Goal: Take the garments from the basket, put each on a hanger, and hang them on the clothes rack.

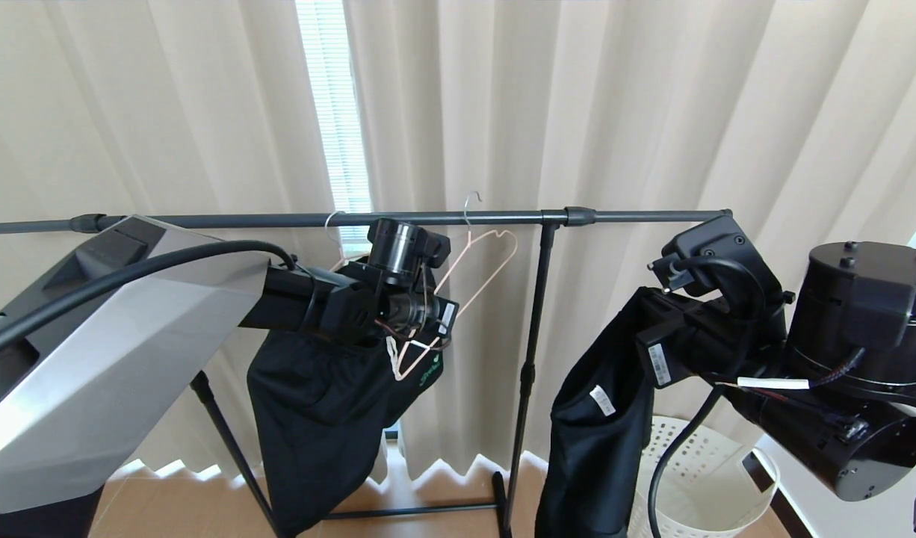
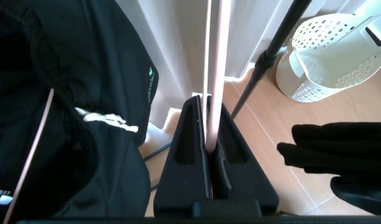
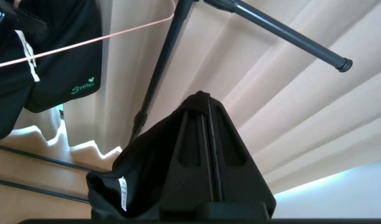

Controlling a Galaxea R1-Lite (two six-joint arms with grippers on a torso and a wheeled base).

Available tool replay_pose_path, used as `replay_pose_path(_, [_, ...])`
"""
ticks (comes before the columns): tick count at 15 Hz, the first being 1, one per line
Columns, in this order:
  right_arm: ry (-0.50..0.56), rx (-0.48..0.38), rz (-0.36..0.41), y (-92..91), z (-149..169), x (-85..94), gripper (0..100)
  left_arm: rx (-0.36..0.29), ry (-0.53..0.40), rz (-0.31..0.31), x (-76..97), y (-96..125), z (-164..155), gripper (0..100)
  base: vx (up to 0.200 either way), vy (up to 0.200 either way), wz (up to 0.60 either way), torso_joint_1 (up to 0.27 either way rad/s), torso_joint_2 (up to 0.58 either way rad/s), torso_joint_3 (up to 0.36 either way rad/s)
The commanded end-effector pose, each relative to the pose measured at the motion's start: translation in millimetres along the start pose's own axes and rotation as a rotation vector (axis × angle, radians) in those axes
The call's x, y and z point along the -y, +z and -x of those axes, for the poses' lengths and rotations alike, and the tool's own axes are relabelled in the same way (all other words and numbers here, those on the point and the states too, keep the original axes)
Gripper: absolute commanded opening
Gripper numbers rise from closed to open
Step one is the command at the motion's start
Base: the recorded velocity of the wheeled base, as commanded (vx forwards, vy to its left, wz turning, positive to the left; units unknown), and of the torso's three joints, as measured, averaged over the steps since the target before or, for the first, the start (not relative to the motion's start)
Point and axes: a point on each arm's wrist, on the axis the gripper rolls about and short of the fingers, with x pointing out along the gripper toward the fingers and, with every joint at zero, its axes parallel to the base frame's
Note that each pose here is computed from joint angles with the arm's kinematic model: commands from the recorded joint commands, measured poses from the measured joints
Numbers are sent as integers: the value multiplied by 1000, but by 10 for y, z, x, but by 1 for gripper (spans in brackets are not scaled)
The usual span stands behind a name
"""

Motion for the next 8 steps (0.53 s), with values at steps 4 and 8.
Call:
replay_pose_path(4, [1,-4,3,-9,-10,-10,0,12,0,2,-10,-9,233,0,0,0,0,0,0,0])
replay_pose_path(8, [1,-5,4,-13,-10,-11,0,36,1,5,-25,-140,545,0,0,0,0,0,0,0])
